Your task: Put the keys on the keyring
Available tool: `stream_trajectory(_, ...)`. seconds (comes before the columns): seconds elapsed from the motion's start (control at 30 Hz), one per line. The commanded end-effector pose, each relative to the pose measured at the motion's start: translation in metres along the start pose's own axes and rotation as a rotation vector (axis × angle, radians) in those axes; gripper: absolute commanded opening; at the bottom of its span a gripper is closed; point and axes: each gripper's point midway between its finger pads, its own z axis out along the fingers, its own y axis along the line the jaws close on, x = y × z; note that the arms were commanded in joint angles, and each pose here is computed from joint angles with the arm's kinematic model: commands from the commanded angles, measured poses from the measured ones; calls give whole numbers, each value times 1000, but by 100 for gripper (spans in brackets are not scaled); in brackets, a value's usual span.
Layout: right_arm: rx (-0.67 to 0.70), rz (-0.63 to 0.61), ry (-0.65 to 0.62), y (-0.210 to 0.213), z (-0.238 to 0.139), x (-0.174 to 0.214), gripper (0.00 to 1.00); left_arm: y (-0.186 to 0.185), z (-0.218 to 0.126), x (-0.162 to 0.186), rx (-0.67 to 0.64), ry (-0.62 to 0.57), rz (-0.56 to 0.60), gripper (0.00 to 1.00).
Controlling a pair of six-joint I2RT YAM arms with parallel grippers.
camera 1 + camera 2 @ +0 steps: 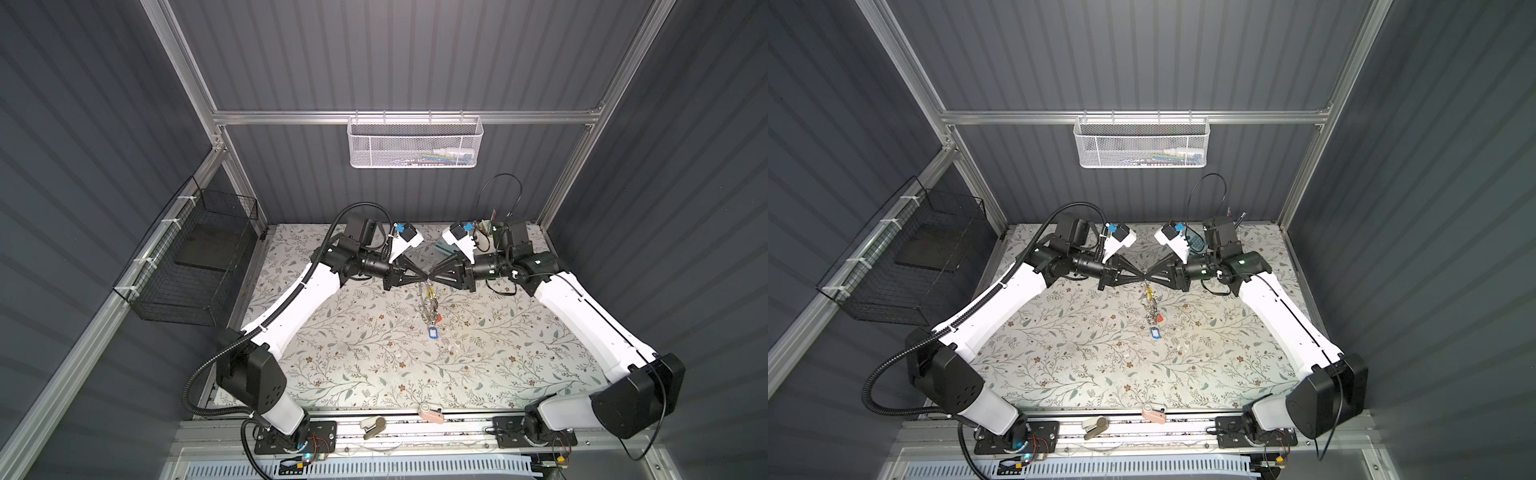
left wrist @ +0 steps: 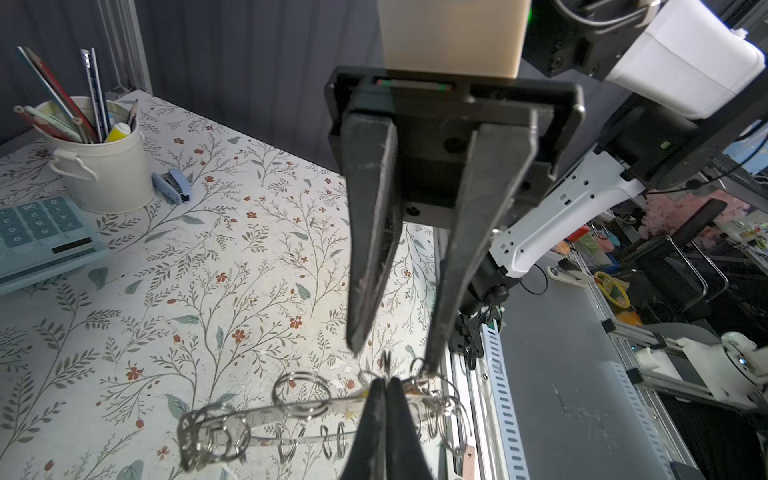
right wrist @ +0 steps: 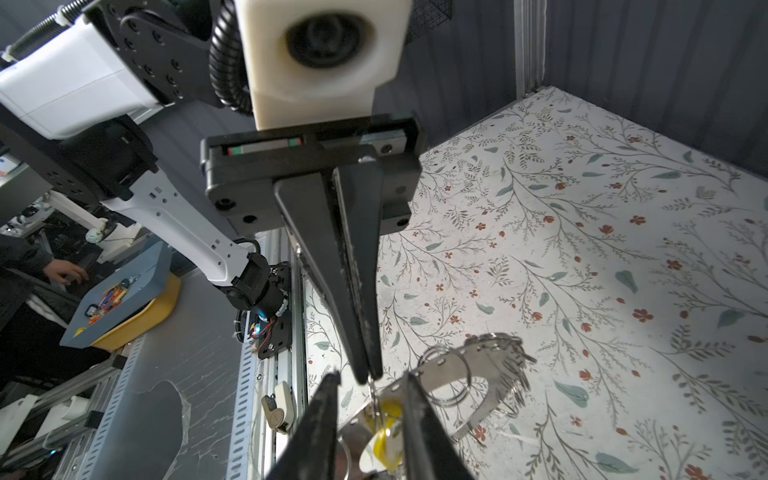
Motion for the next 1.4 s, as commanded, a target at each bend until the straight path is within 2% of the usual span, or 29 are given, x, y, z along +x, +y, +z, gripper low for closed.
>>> stream_trajectory(0.0, 18, 5, -52, 1, -11, -6, 40, -12, -8, -31, -13, -114, 48, 0)
stream_trajectory(0.17, 30, 30, -84, -2, -16, -1, 45, -14, -13, -35, -38, -183, 43, 0)
stream_trajectory(0.33, -6, 63, -91, 0, -12, 3, 44, -16, -18, -41, -57, -260, 44, 0)
stream_trajectory(0.6, -65, 85, -88, 2, -2, 1, 23, -16, -25, -55, -62, -391, 4, 0)
stream_trajectory(0.77, -77, 76, -92, 3, 3, -4, 19, -17, -29, -59, -47, -475, -20, 0)
stream_trajectory(1.37, -79, 86, -156, -13, 12, -21, 24, -5, -17, -43, -54, -641, -136, 0)
